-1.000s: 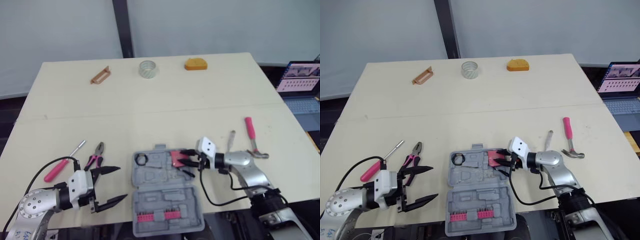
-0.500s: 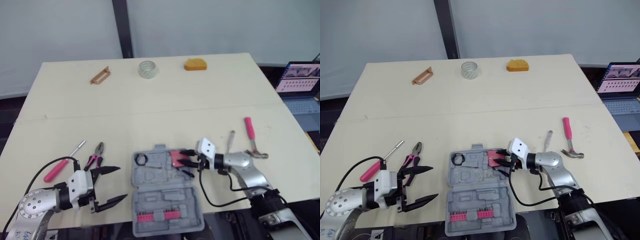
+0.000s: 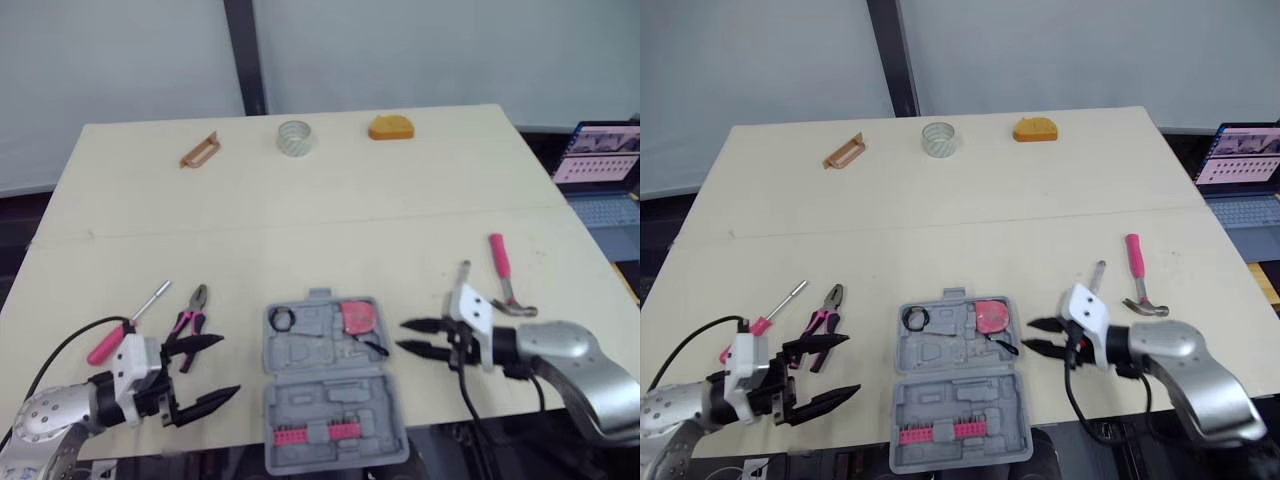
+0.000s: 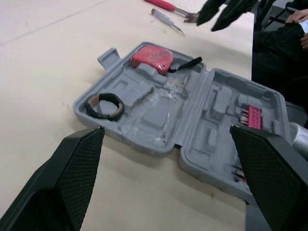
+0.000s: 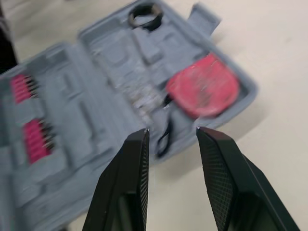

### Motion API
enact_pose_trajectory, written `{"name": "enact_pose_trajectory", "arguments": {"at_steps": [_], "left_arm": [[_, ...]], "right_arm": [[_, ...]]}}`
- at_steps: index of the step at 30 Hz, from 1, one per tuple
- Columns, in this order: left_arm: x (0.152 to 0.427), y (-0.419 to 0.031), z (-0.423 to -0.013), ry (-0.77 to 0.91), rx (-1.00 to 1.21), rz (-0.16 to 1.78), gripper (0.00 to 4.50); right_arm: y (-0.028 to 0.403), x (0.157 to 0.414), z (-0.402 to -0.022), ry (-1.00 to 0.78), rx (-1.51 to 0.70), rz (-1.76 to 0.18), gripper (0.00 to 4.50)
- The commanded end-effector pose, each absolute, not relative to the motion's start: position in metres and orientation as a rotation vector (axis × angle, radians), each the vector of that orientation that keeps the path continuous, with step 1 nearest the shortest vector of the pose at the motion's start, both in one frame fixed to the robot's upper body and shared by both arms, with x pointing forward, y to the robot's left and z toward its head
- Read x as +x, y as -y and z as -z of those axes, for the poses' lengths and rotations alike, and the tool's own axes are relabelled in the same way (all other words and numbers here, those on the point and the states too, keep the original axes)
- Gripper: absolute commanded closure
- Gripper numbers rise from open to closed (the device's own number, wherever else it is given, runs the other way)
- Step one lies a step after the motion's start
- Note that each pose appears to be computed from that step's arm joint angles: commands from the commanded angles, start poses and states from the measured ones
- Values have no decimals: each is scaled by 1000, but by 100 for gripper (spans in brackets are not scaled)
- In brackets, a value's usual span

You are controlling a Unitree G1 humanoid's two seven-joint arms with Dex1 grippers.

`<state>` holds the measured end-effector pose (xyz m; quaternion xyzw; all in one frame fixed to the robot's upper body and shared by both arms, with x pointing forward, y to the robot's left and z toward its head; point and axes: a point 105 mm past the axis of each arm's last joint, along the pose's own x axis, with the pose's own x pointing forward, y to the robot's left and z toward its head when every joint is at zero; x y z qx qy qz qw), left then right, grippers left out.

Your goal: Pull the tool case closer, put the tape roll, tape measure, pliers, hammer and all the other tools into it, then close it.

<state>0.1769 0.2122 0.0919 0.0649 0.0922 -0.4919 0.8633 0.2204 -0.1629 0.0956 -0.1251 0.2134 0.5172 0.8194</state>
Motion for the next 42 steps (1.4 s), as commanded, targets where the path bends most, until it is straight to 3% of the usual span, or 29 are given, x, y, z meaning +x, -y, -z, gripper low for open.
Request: {"name": "enact_pose_trajectory", "arguments": {"at_steps": [1, 4, 5, 11, 34, 42], "left_arm": [[168, -214, -95, -183, 119, 998, 0], [161, -216, -89, -207, 111, 974, 0], [158, -216, -87, -212, 111, 971, 0], [139, -221, -80, -224, 150, 944, 0], [147, -205, -94, -176, 172, 983, 0], [179, -205, -97, -137, 118, 863, 0]], "right_arm": [[171, 207, -104, -450, -269, -1087, 157], [180, 202, -98, -460, -277, -1051, 11], [184, 201, -97, -455, -279, -1032, 5], [195, 187, -83, -499, -279, -1018, 5], [196, 191, -78, -472, -290, -1010, 5], [188, 200, -102, -333, -363, -1027, 5]]}}
